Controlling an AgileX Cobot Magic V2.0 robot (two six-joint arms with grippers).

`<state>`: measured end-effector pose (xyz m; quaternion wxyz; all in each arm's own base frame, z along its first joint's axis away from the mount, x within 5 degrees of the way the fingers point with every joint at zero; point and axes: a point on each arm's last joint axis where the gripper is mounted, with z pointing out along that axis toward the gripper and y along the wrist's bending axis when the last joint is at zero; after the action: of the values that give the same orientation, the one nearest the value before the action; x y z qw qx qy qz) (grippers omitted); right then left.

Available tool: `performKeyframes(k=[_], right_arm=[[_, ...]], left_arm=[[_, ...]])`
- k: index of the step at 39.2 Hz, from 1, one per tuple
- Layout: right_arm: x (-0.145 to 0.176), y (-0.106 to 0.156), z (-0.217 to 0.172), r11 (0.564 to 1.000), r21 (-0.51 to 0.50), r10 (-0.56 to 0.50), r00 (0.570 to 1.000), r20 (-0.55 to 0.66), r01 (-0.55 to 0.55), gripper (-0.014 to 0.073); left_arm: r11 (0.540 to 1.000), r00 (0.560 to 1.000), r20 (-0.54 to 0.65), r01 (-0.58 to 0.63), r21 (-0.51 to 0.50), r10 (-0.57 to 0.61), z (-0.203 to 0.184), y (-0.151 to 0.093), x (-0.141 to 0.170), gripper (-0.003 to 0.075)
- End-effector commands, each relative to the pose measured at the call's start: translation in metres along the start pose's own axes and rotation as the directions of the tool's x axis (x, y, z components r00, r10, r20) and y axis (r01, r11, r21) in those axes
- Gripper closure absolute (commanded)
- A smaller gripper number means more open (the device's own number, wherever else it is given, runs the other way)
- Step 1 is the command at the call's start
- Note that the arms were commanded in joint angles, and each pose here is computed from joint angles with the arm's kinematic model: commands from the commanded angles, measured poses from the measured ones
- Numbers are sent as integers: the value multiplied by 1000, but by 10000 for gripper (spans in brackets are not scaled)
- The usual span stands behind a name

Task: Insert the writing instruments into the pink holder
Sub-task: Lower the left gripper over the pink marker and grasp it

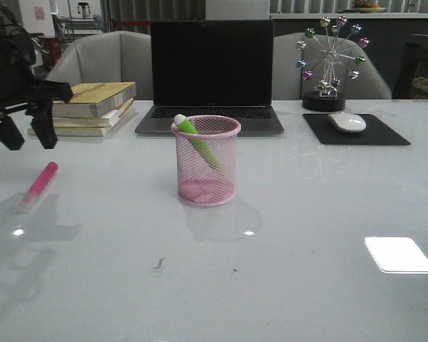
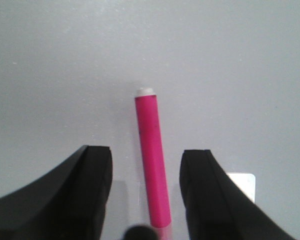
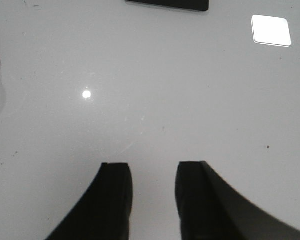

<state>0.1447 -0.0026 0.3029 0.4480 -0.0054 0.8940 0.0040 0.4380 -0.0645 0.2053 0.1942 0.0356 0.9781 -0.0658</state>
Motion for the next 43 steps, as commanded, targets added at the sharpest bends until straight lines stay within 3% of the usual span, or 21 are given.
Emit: performKeyframes(k=[1, 11, 43], right_arm=[[-14, -1, -7, 1000, 9, -10, 995, 104, 9, 244], [-11, 0, -7, 1000, 4, -10, 998, 67, 10, 244], [-10, 0, -7, 1000, 3, -10, 998, 57, 10, 244]], left_arm=[[999, 995, 94, -24, 28, 21, -23, -17, -12, 334], [999, 998, 35, -44, 29, 43, 3, -26, -6, 334], [996, 995, 49, -85, -18, 86, 5, -22, -7, 334]])
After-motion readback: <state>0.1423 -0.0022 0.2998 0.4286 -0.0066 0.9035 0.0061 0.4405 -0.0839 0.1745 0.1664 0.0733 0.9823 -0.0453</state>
